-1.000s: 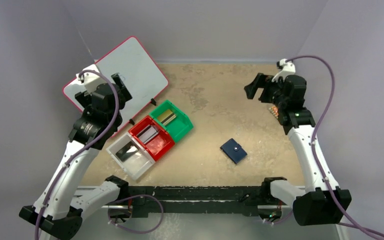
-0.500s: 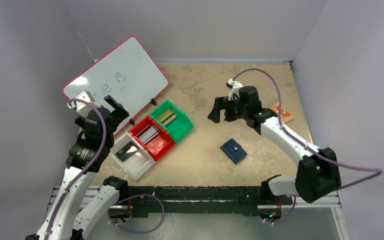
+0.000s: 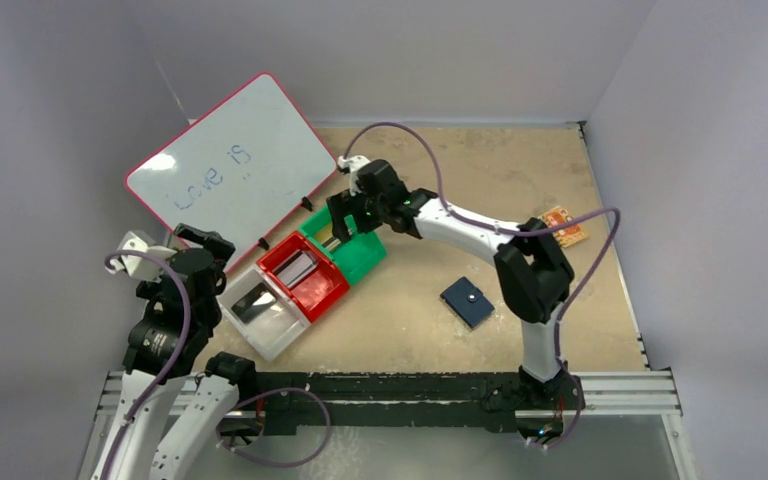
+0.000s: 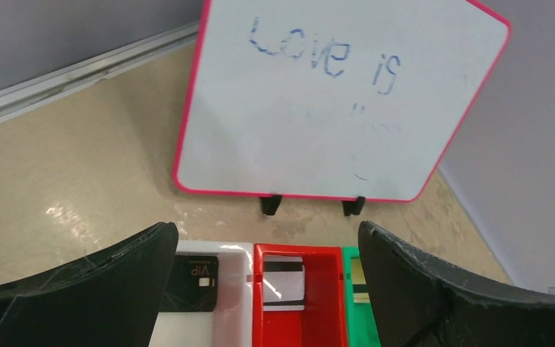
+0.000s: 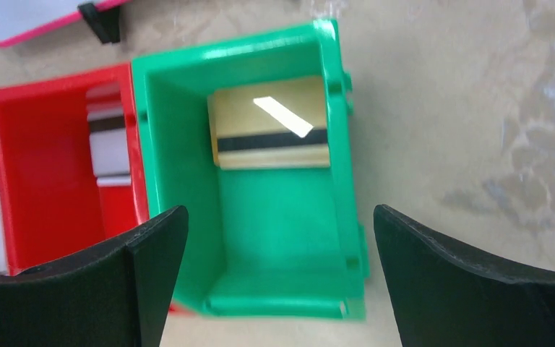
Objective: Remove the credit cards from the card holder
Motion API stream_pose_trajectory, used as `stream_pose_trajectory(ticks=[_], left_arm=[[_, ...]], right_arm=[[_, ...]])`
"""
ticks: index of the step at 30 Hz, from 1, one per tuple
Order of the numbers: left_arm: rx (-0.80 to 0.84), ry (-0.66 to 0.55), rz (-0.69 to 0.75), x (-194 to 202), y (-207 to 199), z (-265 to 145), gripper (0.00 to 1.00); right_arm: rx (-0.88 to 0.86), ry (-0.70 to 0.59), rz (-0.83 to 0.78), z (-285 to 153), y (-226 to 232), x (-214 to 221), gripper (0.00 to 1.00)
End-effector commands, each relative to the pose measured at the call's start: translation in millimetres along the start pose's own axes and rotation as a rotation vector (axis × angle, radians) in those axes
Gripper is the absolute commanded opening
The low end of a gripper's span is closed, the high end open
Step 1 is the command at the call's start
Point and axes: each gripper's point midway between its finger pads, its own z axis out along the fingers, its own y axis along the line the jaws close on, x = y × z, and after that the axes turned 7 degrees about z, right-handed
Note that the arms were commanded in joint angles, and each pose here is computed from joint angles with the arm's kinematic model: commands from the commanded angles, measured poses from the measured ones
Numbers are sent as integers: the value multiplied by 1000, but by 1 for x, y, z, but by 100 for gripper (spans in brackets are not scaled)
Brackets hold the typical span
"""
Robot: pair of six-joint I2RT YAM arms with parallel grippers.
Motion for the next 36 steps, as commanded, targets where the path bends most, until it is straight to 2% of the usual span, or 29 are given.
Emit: stream_pose_trajectory(ticks=[1, 9, 16, 21, 36], left_arm=[[-169, -39, -85, 0, 34, 0, 95], [-302, -71, -101, 1, 63, -4, 95], [-332, -44, -123, 17, 68, 1, 95], [-344, -38, -121, 21, 69, 3, 94], [-304, 33, -138, 45, 56, 15, 92]], right_arm=[[141, -75, -83, 14, -5, -35, 100], [261, -83, -138, 43, -22, -48, 100], [404, -102, -92, 49, -46, -50, 100], [501, -131, -71, 40, -65, -51, 100], [608, -140, 43, -7, -138, -35, 100]])
